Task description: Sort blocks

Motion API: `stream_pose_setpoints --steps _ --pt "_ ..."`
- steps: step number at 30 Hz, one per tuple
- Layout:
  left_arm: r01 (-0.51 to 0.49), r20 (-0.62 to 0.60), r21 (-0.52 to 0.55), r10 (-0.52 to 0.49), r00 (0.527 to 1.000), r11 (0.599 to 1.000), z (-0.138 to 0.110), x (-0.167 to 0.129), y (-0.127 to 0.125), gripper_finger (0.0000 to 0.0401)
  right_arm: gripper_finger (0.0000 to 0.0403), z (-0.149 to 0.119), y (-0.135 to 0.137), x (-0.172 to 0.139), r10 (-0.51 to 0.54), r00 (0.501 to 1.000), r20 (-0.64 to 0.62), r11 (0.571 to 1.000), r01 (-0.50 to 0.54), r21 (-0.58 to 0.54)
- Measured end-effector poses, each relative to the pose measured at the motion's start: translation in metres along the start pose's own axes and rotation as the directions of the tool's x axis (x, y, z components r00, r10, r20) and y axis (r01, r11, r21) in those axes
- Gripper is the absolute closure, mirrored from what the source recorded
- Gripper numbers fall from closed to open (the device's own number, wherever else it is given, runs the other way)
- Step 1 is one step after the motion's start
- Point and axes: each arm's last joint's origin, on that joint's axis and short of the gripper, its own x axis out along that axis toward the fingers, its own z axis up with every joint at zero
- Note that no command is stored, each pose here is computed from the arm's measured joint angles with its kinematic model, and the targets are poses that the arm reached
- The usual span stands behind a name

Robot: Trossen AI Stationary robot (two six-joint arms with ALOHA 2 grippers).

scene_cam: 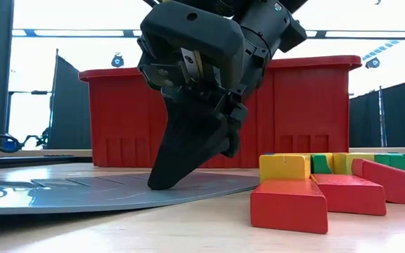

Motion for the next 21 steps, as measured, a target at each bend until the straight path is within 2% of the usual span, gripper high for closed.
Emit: stream_pose_setpoints --steps 4,6,8,10,15,16,21 --pt "-0.029 -0.014 0.0 0.029 0.999 1.0 -0.0003 0.0022 0.0042 0.0094 0.0403 -0.0003 -0.0005 0.0 -0.002 1.0 -0.006 1.0 0.002 0.001" --pt "-0.036 -0.01 0.003 0.036 0.999 0.999 0.0002 0.0028 0.005 0.0112 0.0403 -0.0004 -0.0005 0.0 -0.002 1.0 -0.006 1.0 0.002 0.002" --pt "-0.039 -0.009 0.012 0.039 0.999 0.999 0.0002 0.0026 0.0054 0.0147 0.0403 -0.0003 -0.0005 0.0 -0.002 1.0 -0.006 1.0 0.002 0.002" --pt "-0.038 -0.01 0.012 0.038 0.999 0.999 0.0003 0.0027 0.0056 0.0199 0.0403 -0.0004 -0.0005 0.0 -0.002 1.0 -0.006 1.0 0.002 0.002" --pt "-0.017 -0.036 0.028 0.018 0.999 0.999 0.0 0.0028 0.0055 0.0367 0.0403 -0.0004 -0.0005 0.0 0.0 1.0 -0.006 1.0 0.0 0.002" --pt "-0.015 -0.037 0.027 0.016 0.999 1.0 0.0005 0.0028 0.0061 0.0382 0.0403 -0.0003 -0.0004 0.0 0.002 1.0 -0.006 1.0 -0.002 0.002" --pt "0.005 -0.046 0.019 -0.004 0.999 1.0 0.0027 0.0014 0.0089 0.0397 0.0403 0.0001 -0.0001 0.0 0.017 1.0 -0.009 1.0 -0.017 0.005"
